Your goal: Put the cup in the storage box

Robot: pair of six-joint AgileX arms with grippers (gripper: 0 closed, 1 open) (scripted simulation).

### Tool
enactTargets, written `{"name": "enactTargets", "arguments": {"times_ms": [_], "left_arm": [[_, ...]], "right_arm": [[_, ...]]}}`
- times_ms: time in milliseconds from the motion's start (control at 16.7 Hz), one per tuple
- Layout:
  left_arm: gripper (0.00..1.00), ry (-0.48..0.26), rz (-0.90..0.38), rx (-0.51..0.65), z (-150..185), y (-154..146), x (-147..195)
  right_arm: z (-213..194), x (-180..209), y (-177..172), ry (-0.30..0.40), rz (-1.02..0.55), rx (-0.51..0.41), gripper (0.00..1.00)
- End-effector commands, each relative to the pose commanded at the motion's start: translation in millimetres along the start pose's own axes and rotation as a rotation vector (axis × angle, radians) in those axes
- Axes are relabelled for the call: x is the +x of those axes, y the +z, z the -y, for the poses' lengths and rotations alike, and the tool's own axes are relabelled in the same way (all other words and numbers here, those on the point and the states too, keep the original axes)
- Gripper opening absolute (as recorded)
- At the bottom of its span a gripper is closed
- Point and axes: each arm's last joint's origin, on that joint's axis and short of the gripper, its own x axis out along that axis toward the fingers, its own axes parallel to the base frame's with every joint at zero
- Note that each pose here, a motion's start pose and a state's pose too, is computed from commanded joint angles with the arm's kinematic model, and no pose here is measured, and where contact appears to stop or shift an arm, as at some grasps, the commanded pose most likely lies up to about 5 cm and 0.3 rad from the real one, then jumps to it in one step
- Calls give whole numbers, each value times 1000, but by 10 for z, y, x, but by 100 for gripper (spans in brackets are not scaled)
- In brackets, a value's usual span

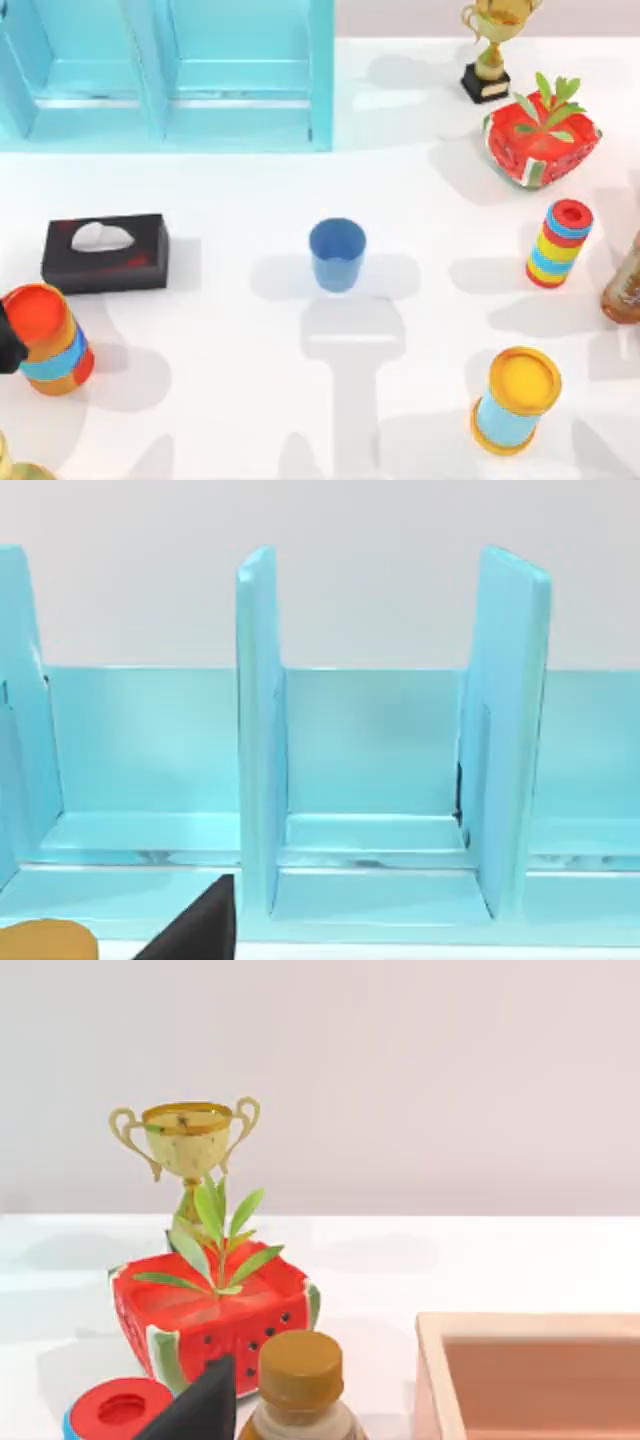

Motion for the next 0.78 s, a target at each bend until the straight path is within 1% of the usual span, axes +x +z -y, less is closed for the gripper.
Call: {"name": "enactTargets", "arguments": {"times_ms": [180, 360, 600, 780], "left_arm": [[100, 0, 0, 0, 0, 0, 0], [100, 0, 0, 0, 0, 0, 0], [100, 0, 0, 0, 0, 0, 0], [100, 0, 0, 0, 0, 0, 0]], "right_arm": [[-3, 0, 18, 2, -5, 3, 100], [-30, 8, 181, 23, -50, 27, 100], [-119, 104, 629, 76, -185, 89, 100], [-252, 310, 1051, 121, -333, 141, 100]]}}
